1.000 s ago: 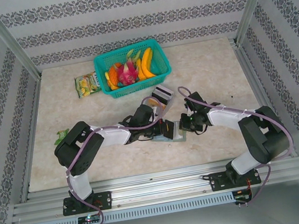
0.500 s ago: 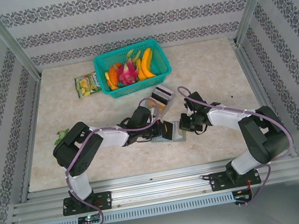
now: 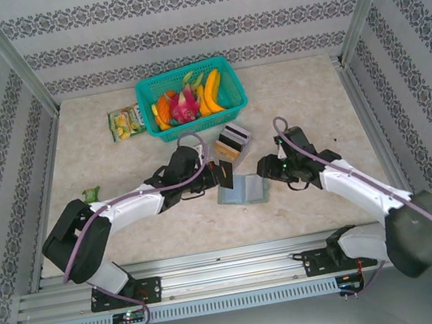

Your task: Put the credit cards into the card holder

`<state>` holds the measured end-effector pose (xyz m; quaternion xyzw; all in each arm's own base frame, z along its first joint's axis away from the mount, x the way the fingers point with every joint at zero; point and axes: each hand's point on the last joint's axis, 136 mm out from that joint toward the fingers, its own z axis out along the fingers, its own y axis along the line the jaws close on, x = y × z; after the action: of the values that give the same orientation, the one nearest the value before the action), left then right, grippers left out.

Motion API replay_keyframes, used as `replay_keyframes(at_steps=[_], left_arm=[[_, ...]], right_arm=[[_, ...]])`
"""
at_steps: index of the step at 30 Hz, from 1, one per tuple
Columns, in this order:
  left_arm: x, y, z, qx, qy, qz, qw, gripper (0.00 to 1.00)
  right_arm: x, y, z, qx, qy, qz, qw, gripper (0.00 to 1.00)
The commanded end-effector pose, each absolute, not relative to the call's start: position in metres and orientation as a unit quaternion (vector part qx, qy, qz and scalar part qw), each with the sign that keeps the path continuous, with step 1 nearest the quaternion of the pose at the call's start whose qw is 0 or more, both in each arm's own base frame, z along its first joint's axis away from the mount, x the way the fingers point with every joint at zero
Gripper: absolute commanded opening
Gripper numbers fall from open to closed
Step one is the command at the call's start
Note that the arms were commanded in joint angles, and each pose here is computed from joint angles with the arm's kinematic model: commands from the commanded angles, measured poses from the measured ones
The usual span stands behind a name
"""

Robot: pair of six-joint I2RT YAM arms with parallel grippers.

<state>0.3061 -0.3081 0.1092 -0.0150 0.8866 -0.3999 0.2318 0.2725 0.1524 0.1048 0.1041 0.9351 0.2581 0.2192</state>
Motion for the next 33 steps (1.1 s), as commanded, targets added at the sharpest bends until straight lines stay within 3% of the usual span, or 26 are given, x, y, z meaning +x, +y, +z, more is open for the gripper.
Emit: replay_keyframes(at_steps=[1, 4, 8, 16, 20, 21, 25, 26, 28, 30, 31, 33], left_arm=[[0.314, -0.311, 0.126, -0.041, 0.856, -0.463, 0.226, 0.00], [0.319, -0.317, 0.141, -0.055, 0.825, -0.517, 0.222, 0.01], [0.321, -0.324, 0.158, -0.059, 0.793, -0.568, 0.213, 0.02], [0.317, -0.331, 0.173, -0.066, 0.759, -0.618, 0.194, 0.02], [0.317, -0.333, 0.176, -0.072, 0.745, -0.637, 0.186, 0.03], [0.316, -0.333, 0.174, -0.075, 0.742, -0.641, 0.182, 0.03], [0.316, -0.331, 0.167, -0.084, 0.744, -0.638, 0.180, 0.05], [0.316, -0.330, 0.165, -0.087, 0.746, -0.635, 0.178, 0.07], [0.316, -0.329, 0.159, -0.093, 0.755, -0.624, 0.175, 0.25], [0.315, -0.324, 0.151, -0.094, 0.770, -0.606, 0.177, 0.29], [0.314, -0.319, 0.142, -0.103, 0.786, -0.584, 0.176, 0.38], [0.311, -0.309, 0.124, -0.110, 0.817, -0.539, 0.174, 0.41]], right_arm=[[0.276, 0.167, 0.137, 0.091, 0.911, 0.321, 0.244, 0.45], [0.278, 0.196, 0.153, 0.084, 0.878, 0.411, 0.229, 0.51], [0.286, 0.212, 0.150, 0.100, 0.862, 0.451, 0.208, 0.52], [0.296, 0.232, 0.150, 0.091, 0.840, 0.502, 0.184, 0.46], [0.299, 0.232, 0.151, 0.093, 0.837, 0.507, 0.185, 0.35], [0.300, 0.231, 0.152, 0.092, 0.835, 0.510, 0.184, 0.26], [0.297, 0.229, 0.155, 0.089, 0.828, 0.521, 0.186, 0.07], [0.296, 0.228, 0.155, 0.089, 0.827, 0.523, 0.186, 0.06], [0.294, 0.223, 0.152, 0.094, 0.831, 0.515, 0.189, 0.06], [0.291, 0.217, 0.146, 0.101, 0.838, 0.500, 0.191, 0.01], [0.290, 0.214, 0.141, 0.104, 0.843, 0.491, 0.193, 0.00], [0.287, 0.209, 0.134, 0.108, 0.850, 0.477, 0.193, 0.00]])
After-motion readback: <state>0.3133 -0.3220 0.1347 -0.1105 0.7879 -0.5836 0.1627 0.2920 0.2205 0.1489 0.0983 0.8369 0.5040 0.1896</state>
